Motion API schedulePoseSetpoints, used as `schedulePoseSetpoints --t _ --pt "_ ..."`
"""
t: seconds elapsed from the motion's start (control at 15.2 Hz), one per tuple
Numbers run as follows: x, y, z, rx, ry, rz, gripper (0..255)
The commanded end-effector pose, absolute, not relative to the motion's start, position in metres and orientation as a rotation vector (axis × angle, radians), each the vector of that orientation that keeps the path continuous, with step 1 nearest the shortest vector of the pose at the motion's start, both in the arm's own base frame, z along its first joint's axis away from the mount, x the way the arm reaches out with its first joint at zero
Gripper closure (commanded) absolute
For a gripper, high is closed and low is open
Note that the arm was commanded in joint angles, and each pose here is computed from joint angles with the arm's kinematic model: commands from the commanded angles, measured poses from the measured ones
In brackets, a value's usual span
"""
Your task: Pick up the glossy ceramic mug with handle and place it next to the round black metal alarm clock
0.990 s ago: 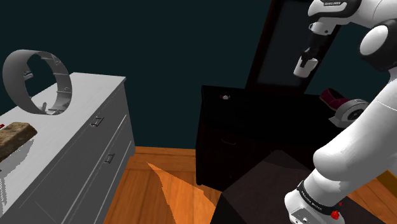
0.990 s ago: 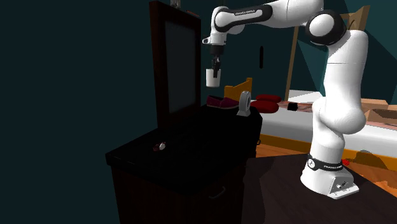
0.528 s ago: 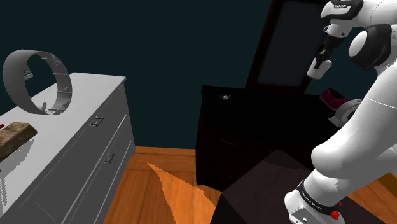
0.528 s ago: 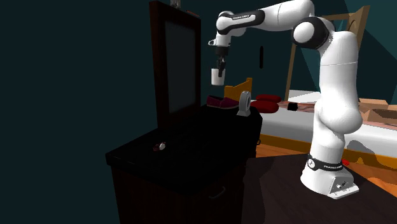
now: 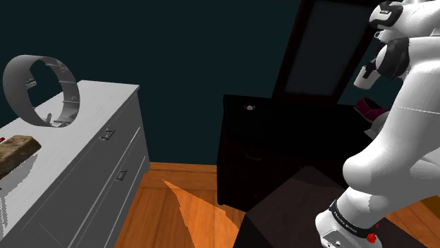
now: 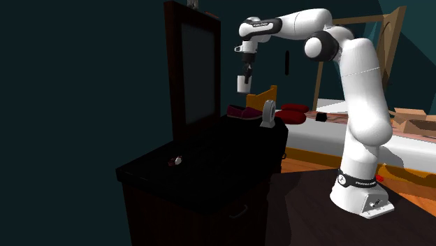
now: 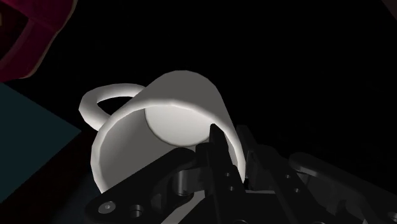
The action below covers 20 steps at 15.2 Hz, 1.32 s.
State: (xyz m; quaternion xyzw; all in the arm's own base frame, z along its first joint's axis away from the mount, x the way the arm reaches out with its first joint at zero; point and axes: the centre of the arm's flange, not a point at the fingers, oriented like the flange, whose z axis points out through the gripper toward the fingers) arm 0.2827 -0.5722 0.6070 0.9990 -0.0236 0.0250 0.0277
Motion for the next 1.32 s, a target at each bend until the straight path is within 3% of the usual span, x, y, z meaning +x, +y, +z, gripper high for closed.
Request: schedulePoseSetpoints --t 0.0,1.25 --pt "0.28 -0.574 0.597 3.084 -0.071 0.078 255" --pt "0.28 -0.574 0.496 3.084 -0.071 0.078 255"
